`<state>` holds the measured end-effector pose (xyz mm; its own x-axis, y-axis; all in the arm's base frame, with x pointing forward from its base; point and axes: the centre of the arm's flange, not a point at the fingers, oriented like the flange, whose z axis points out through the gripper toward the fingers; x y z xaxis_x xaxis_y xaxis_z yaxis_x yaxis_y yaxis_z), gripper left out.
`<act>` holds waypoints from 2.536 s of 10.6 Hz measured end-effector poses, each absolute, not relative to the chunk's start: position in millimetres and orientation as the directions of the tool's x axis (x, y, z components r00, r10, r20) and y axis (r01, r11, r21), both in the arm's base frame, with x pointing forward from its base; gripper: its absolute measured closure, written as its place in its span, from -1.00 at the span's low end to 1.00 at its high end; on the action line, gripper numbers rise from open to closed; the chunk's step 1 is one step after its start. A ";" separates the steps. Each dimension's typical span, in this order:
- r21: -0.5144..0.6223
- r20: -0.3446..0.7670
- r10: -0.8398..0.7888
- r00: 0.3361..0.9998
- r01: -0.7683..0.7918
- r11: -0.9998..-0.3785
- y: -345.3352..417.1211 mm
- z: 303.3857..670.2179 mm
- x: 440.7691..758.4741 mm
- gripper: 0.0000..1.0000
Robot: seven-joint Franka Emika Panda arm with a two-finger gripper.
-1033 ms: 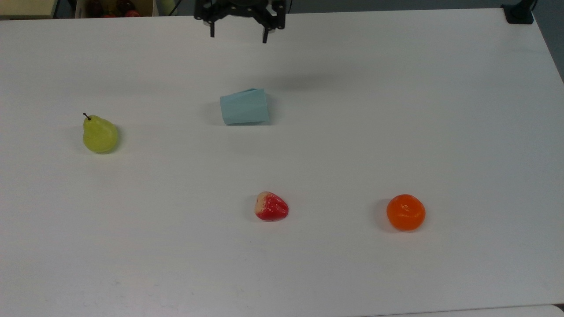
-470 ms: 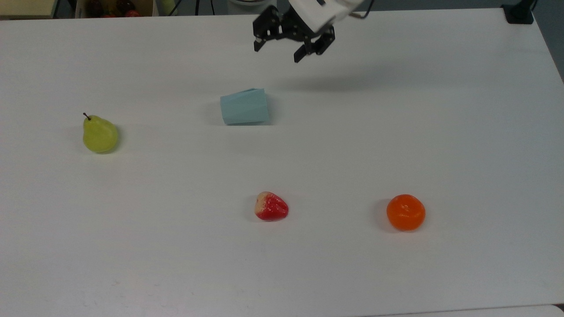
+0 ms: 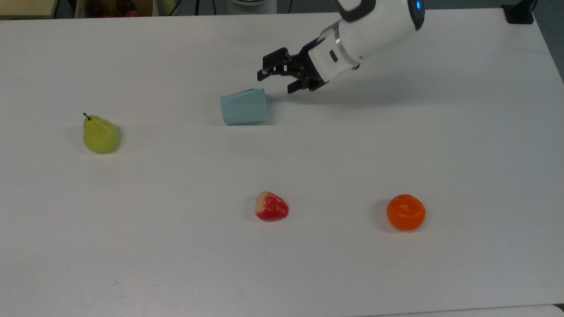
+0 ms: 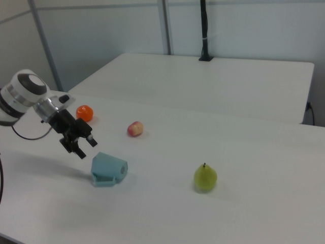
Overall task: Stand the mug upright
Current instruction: 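Lower the gripper and close it on the teal mug's body, then lift and rotate the mug so its base rests on the table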
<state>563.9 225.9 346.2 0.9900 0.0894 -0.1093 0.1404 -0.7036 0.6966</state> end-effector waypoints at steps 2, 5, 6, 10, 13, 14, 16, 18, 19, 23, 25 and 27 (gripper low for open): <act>0.755 -0.103 0.083 0.991 0.132 -0.642 219.4 308.1 570.6 -0.91; 0.783 -0.113 0.053 0.992 0.121 -0.610 202.5 297.9 576.2 -0.52; 0.791 -0.115 0.037 0.993 0.114 -0.601 194.9 299.2 578.1 -0.19; 0.809 -0.126 -0.013 0.992 0.095 -0.580 164.7 308.3 587.3 0.71; 0.802 -0.149 -0.011 0.989 0.114 -0.587 150.8 331.2 595.3 0.80; 0.790 -0.165 -0.014 0.986 0.123 -0.600 146.3 341.5 597.2 0.80; 0.751 -0.188 -0.013 0.982 0.135 -0.646 137.5 365.9 598.7 0.80; 0.637 -0.210 -0.011 0.978 0.129 -0.760 134.0 394.9 599.9 0.80; 0.577 -0.190 0.008 0.982 0.118 -0.808 137.2 404.5 603.7 0.81; 0.300 -0.059 0.139 0.988 0.151 -0.942 156.6 398.7 628.1 0.81; 0.151 -0.087 0.258 0.962 0.269 -0.951 149.8 387.9 632.3 0.81; 0.050 -0.112 0.363 0.925 0.370 -0.928 140.1 377.5 634.8 0.81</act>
